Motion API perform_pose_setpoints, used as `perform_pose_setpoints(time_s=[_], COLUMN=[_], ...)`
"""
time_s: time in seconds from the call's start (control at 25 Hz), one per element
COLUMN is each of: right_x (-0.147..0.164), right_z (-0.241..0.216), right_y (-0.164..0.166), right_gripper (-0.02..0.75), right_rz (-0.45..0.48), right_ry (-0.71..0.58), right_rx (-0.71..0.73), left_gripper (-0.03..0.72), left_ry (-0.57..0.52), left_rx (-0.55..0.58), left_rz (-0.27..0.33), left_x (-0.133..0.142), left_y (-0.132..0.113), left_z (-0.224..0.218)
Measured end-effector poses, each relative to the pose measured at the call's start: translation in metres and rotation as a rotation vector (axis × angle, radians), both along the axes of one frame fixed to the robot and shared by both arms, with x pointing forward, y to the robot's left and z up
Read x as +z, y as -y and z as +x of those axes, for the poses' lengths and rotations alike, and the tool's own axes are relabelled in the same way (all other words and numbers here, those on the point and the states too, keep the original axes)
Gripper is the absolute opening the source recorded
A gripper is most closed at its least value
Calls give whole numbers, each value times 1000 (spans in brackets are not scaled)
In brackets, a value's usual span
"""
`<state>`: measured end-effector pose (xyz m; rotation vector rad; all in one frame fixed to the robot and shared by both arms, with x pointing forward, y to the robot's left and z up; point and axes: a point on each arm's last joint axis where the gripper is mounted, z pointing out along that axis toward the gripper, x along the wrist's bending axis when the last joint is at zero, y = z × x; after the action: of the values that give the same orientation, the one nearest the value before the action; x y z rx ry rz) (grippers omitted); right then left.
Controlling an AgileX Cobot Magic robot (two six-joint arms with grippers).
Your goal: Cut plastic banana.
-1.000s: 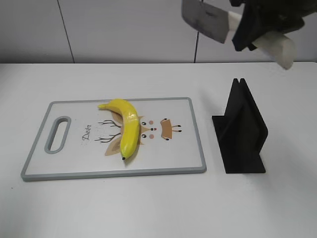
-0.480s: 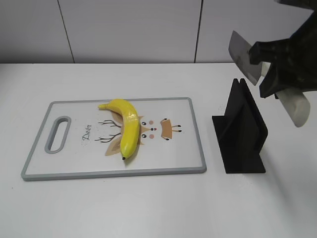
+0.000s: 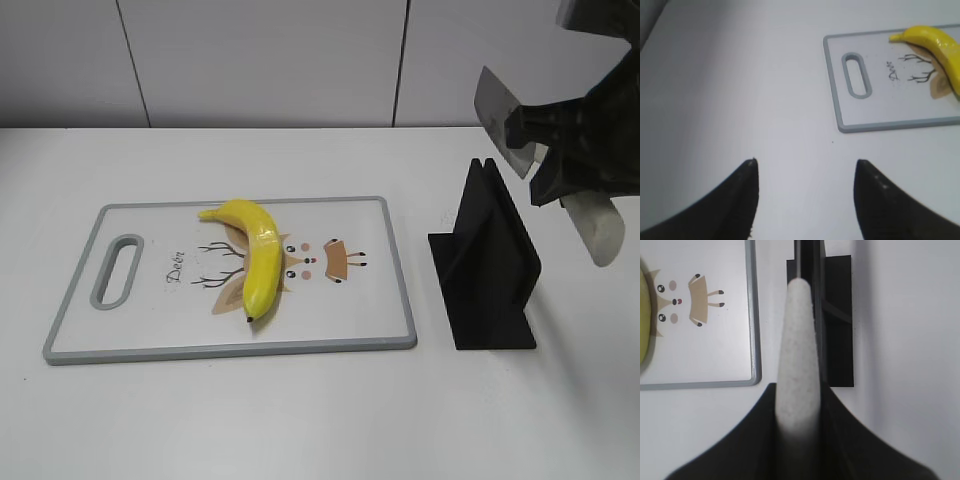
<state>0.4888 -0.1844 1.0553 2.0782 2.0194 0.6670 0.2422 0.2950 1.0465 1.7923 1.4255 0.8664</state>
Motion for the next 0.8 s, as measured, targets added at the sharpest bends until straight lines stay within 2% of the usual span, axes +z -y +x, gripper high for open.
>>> perform_pose_setpoints(time_s=[0.2,0.52,0.8], right_x=[0,-2,-25], right_z=[0,3,14], right_y=[0,-1,-6], right_gripper=[165,165,165], right_rz=[-2,3,-30], right_ry=[4,23,-44], right_rx=[1,3,8], left_gripper=[565,555,552], left_ry=[70,72,72], left_rx=[0,-1,-2], left_rz=[-3,-6,-7], left_x=[0,1,1], left_y=[0,0,0], left_z=[-9,-9,-9])
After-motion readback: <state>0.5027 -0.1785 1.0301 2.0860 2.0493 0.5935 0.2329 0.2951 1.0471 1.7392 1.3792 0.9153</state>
